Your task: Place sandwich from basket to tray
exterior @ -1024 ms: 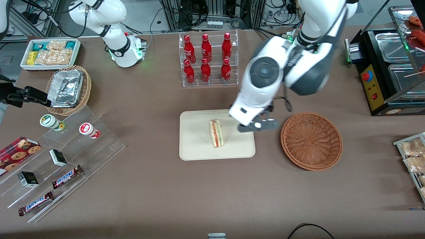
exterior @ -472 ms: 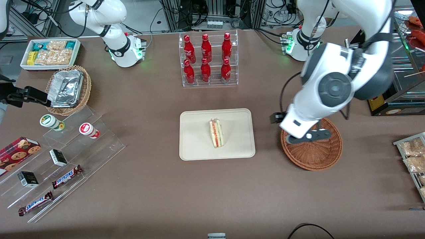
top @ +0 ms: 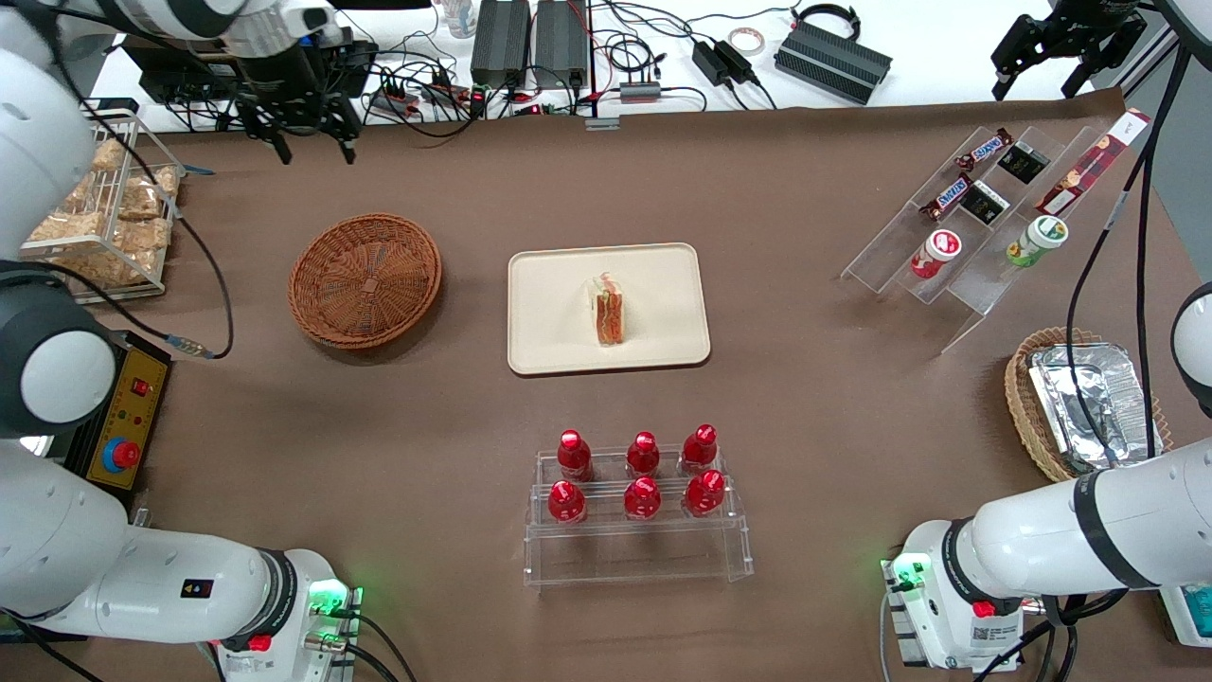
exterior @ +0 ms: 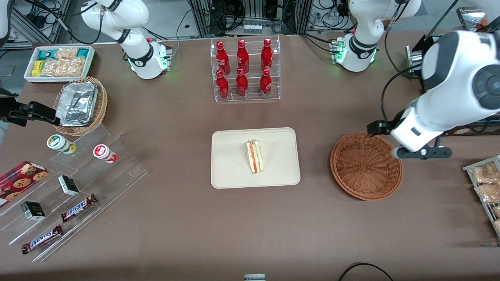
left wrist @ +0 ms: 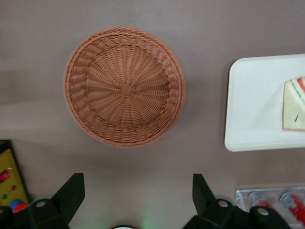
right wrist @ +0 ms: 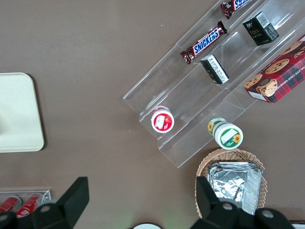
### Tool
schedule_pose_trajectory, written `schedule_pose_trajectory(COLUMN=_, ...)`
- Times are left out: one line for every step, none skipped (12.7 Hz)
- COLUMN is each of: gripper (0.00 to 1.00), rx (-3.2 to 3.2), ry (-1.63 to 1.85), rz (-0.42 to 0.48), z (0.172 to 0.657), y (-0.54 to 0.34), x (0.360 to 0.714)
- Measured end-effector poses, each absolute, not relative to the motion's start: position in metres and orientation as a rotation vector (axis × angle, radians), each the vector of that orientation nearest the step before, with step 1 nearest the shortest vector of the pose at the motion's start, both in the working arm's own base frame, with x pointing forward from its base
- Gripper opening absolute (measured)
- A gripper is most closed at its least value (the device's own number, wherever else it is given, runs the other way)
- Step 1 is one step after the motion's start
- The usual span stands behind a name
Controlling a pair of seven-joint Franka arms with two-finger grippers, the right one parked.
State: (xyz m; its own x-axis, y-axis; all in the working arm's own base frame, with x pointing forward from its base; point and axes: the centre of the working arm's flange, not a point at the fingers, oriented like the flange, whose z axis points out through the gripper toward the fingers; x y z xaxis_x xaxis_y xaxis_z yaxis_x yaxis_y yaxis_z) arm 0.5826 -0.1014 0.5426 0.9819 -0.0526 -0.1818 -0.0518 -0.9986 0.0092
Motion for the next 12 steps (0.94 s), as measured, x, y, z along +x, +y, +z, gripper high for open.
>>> schedule_pose_trajectory(gripper=1.00, rx=3.118, ry=-0.114, rz=-0.291, z=0.551, y=-0.088, x=0.577)
schedule_pose_trajectory(gripper=1.00, rx=3.115, ry=-0.132, rz=-0.283, z=0.561, y=-0.079, x=0.573)
schedule_pose_trajectory(gripper=1.00, rx=3.111, ry=-0.148, rz=-0.280, z=0.569, y=-0.069, x=0.569)
schedule_pose_trajectory(gripper=1.00, rx=3.105, ry=-0.186, rz=-0.286, z=0.576, y=-0.061, x=0.564)
schedule_pose_trajectory(gripper=1.00, rx=3.098, ry=-0.231, rz=-0.285, z=0.582, y=-0.053, x=0.560)
schedule_pose_trajectory(gripper=1.00, rx=3.093, ry=-0.268, rz=-0.273, z=0.588, y=-0.047, x=0.557)
schedule_pose_trajectory(gripper=1.00, rx=3.090, ry=-0.293, rz=-0.257, z=0.594, y=-0.043, x=0.555)
schedule_pose_trajectory(gripper=1.00, rx=3.090, ry=-0.304, rz=-0.244, z=0.601, y=-0.041, x=0.551)
schedule_pose_trajectory(gripper=1.00, rx=3.091, ry=-0.308, rz=-0.238, z=0.605, y=-0.041, x=0.548)
schedule_pose_trajectory(gripper=1.00, rx=3.091, ry=-0.311, rz=-0.233, z=0.609, y=-0.041, x=0.546)
schedule_pose_trajectory(gripper=1.00, rx=3.092, ry=-0.312, rz=-0.226, z=0.611, y=-0.041, x=0.545)
schedule_pose_trajectory(gripper=1.00, rx=3.092, ry=-0.312, rz=-0.223, z=0.613, y=-0.041, x=0.545)
